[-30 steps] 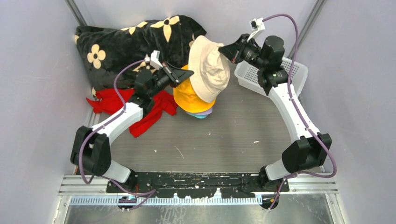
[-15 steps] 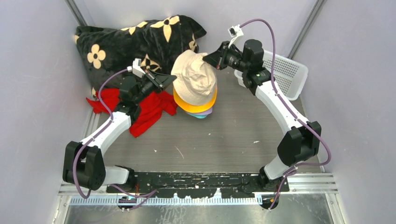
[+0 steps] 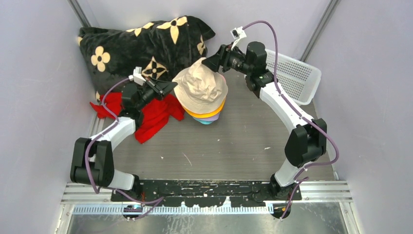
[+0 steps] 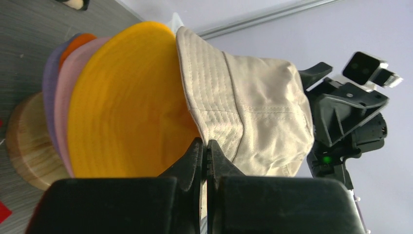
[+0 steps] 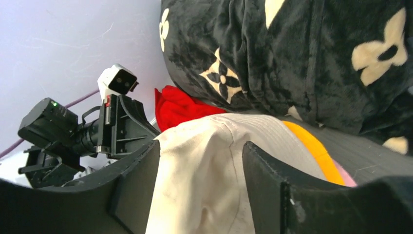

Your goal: Stack the hats

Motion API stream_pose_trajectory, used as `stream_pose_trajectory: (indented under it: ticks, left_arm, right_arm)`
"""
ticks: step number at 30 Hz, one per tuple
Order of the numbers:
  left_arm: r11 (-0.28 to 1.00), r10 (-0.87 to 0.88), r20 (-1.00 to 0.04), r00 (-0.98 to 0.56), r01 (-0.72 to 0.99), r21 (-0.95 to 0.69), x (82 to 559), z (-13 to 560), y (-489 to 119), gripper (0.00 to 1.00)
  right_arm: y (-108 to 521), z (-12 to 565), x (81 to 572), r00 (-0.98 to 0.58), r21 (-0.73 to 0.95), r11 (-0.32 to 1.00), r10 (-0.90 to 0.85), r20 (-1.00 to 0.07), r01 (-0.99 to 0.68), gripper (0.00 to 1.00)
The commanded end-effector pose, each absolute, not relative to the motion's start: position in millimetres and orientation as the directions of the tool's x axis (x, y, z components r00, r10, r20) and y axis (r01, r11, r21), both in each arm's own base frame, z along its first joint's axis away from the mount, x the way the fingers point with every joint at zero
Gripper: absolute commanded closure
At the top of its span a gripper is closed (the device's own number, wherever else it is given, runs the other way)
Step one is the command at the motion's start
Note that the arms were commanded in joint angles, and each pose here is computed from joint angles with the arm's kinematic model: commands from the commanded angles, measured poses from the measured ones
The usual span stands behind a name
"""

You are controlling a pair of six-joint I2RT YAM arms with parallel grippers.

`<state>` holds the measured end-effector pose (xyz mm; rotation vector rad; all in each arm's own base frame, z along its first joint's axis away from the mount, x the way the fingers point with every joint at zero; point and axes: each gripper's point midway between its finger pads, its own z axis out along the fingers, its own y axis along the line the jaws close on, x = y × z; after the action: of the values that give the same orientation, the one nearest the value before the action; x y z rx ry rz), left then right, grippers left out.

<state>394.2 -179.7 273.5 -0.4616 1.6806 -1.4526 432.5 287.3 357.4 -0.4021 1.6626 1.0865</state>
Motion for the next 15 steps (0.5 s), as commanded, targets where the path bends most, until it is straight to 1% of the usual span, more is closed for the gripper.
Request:
stream_pose_trajectory:
  ticks: [1,3,7,10,12,15]
  left_arm:
    - [0.235,-0.728,-0.381,-0.569,0.316,-0.919,396.7,275.6,-177.5,1.00]
    - [0.228,-0.725,-0.379,-0.575,0.319,-0.920,399.5,269.9,-178.6,1.00]
    - [0.193,-0.725,-0.359,-0.588,0.326,-0.925,407.6,261.2,-180.7,1.00]
    - [0.147,-0.727,-0.336,-0.599,0.343,-0.928,414.9,257.4,-182.1,1.00]
    - [0.122,-0.725,-0.327,-0.606,0.355,-0.927,419.4,255.9,-182.3,1.00]
    - [0.095,-0.717,-0.323,-0.618,0.373,-0.923,423.7,253.2,-183.5,1.00]
  right_arm:
    - [270.6,419.1,421.9,-0.183,0.346,0.527,0.337,-0.924,-0.776,0.28]
    - [259.4,427.0,420.0,-0.156,0.335,0.546,0.348,-0.924,-0.768,0.23]
    - [229.2,426.0,421.0,-0.144,0.352,0.586,0.371,-0.917,-0.730,0.22]
    - [199.7,409.4,423.2,-0.160,0.402,0.589,0.420,-0.894,-0.701,0.22]
    - [180.2,390.7,424.4,-0.189,0.450,0.579,0.455,-0.870,-0.680,0.23]
    - [168.9,353.0,421.9,-0.258,0.512,0.560,0.471,-0.843,-0.651,0.23]
